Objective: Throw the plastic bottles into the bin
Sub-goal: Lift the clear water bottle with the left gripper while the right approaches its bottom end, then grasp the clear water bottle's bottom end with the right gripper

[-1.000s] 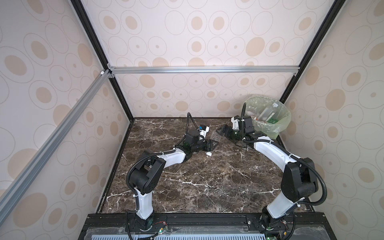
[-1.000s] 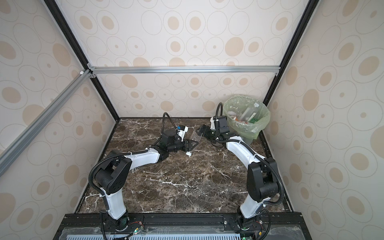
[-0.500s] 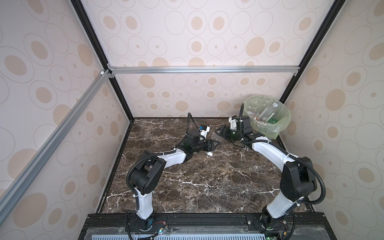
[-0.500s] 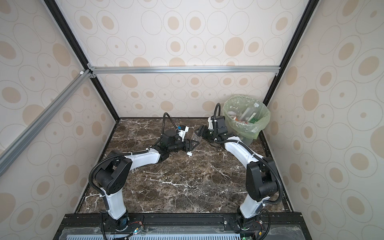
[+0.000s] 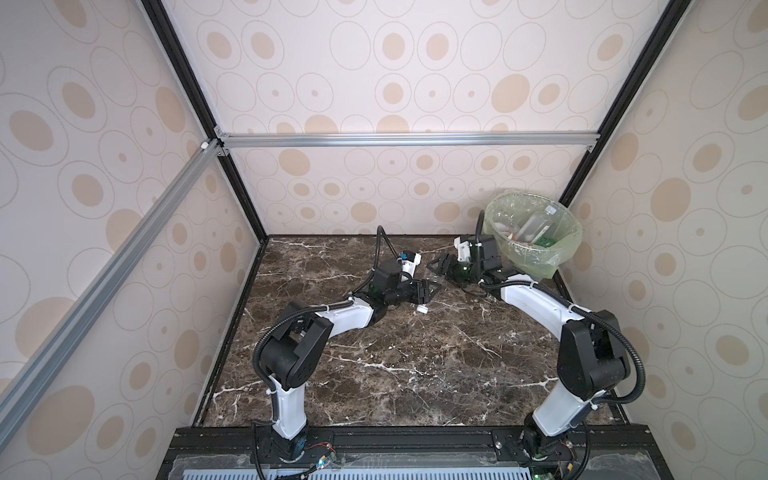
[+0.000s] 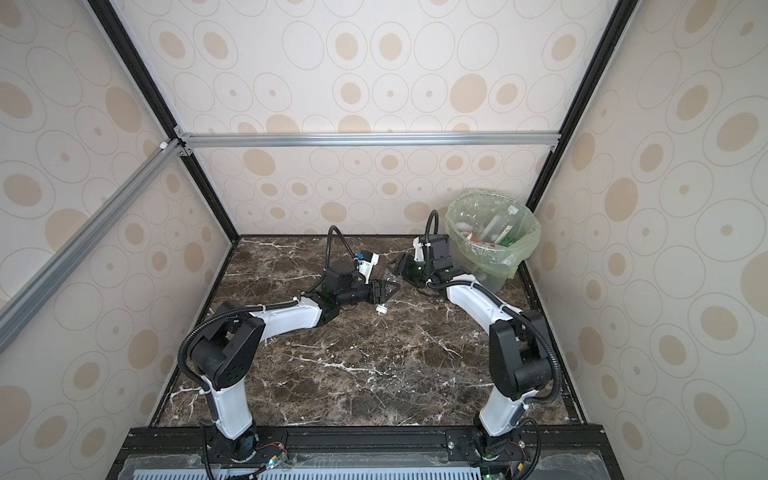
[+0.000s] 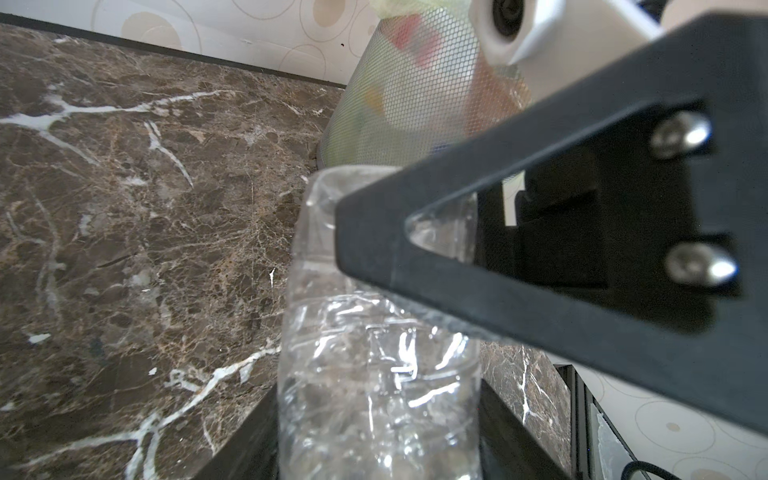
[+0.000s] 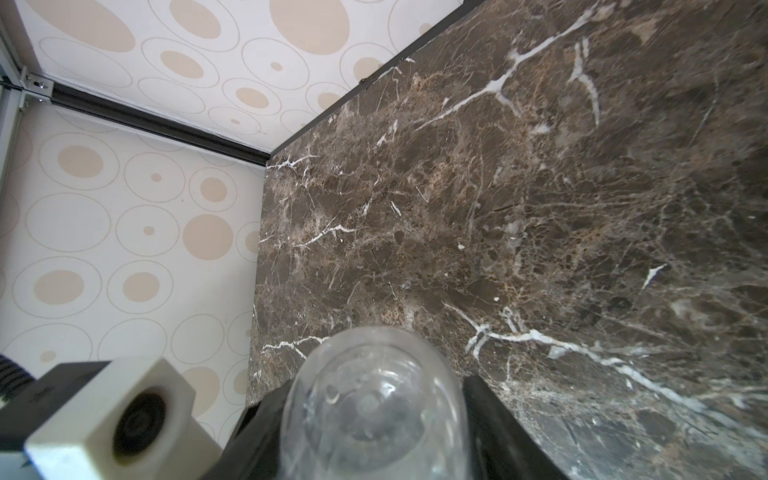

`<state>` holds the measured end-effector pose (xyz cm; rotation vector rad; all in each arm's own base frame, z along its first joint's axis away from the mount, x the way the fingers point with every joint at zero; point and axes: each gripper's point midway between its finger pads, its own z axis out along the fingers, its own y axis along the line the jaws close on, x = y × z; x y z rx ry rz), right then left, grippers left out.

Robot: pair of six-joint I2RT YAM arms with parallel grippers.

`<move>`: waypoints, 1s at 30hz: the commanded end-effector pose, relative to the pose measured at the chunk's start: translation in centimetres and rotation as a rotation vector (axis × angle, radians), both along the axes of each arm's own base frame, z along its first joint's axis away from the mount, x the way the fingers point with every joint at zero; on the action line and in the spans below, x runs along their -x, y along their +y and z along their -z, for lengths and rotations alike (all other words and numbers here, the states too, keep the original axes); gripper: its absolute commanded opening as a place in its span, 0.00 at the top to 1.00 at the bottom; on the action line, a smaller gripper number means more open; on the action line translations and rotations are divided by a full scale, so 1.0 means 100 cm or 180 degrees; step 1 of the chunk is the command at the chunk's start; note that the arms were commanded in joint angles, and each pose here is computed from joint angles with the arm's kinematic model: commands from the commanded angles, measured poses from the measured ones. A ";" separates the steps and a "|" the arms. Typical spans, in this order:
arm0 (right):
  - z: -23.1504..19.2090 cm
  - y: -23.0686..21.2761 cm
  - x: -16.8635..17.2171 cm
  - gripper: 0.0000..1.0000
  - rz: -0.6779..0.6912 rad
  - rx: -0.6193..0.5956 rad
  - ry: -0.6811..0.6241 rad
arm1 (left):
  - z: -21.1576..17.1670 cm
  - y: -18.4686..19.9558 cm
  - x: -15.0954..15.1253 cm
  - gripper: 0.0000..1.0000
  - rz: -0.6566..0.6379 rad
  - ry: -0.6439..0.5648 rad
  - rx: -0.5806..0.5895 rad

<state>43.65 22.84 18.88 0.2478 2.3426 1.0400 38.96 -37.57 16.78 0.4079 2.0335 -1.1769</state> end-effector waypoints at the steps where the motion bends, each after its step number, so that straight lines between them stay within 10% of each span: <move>1: 0.007 0.005 0.002 0.41 -0.0019 -0.0040 0.0056 | -0.031 -0.005 0.002 0.35 0.0029 -0.0179 0.0178; 11: 0.007 0.000 0.004 0.58 0.0027 0.0026 0.0029 | -0.028 -0.005 0.001 0.32 0.0003 -0.0156 0.0144; 30: 0.005 -0.025 -0.001 0.62 0.0164 0.0279 -0.0045 | -0.013 0.010 0.008 0.08 -0.0122 -0.0139 -0.0143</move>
